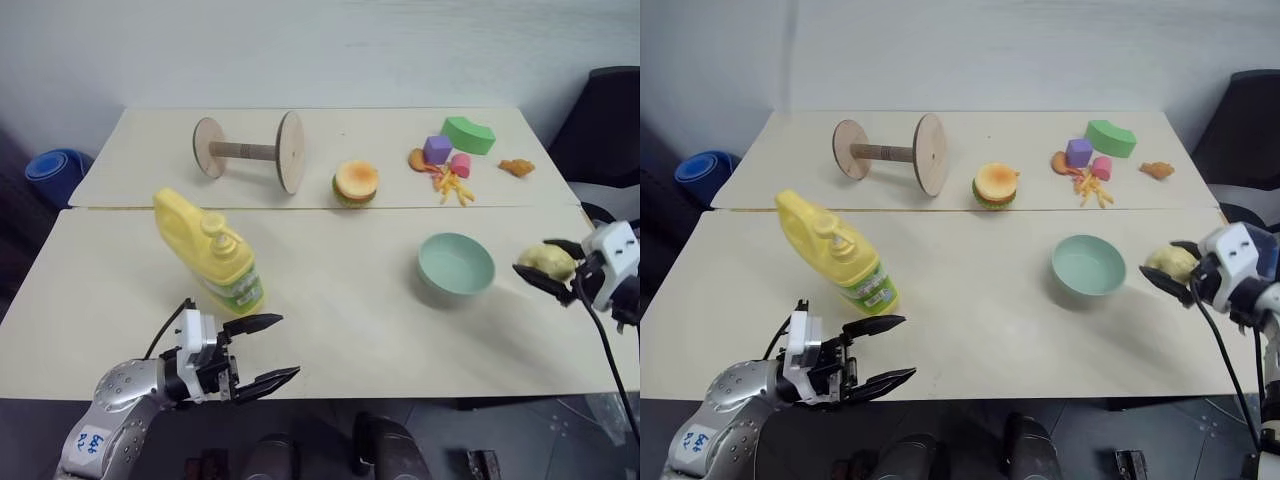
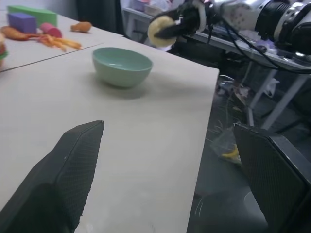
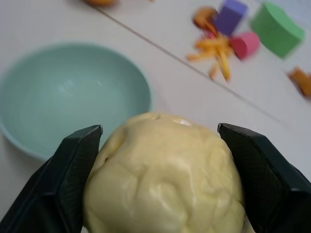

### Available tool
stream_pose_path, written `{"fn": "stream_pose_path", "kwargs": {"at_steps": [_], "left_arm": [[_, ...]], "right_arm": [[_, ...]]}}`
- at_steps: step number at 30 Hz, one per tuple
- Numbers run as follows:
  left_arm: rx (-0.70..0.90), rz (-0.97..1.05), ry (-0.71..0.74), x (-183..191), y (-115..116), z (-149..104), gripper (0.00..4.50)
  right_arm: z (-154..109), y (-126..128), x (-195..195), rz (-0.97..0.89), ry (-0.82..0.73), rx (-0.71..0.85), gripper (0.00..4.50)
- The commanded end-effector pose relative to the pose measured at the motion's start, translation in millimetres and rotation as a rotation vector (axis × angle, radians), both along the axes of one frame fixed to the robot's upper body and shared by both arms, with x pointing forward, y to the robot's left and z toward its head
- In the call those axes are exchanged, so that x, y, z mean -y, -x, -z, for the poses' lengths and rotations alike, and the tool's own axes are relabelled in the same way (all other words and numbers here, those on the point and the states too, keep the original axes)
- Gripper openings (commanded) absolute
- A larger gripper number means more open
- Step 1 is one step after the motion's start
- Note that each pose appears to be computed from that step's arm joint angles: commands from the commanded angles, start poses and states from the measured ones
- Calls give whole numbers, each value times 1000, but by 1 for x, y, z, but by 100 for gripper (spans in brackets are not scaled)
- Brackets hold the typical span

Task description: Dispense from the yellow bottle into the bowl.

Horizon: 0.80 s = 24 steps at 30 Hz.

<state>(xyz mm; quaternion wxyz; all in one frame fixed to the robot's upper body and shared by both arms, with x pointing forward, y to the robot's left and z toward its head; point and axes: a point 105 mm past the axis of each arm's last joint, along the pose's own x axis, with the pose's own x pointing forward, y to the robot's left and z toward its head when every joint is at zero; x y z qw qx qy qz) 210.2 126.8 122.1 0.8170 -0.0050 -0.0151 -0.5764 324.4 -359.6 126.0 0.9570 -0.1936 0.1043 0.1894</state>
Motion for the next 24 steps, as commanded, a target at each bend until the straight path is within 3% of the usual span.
{"fn": "stream_pose_path", "kwargs": {"at_steps": [1,3,4,5,11,15,19,24], "left_arm": [[28,16,4,1,-1,-4,450],[39,11,-4,0,-3,-4,450],[41,10,-6,0,-4,-4,450],[52,-1,-7,-2,-6,-6,450],[50,-31,-30,-10,-6,-3,450],[50,-83,-45,-18,-7,4,450],[45,-86,-49,-18,-5,8,450],[51,-84,-58,-17,-7,9,450]], "right_arm": [[18,-12,3,58,3,-22,353],[32,-15,3,86,-6,-60,353],[33,-17,1,86,-6,-49,424],[28,-19,-4,59,-8,-8,446],[-9,-6,-19,-93,-42,170,449],[-28,17,-68,-283,-92,184,449],[-20,23,-110,-368,-155,99,449],[5,1,-141,-329,-111,44,449]]}}
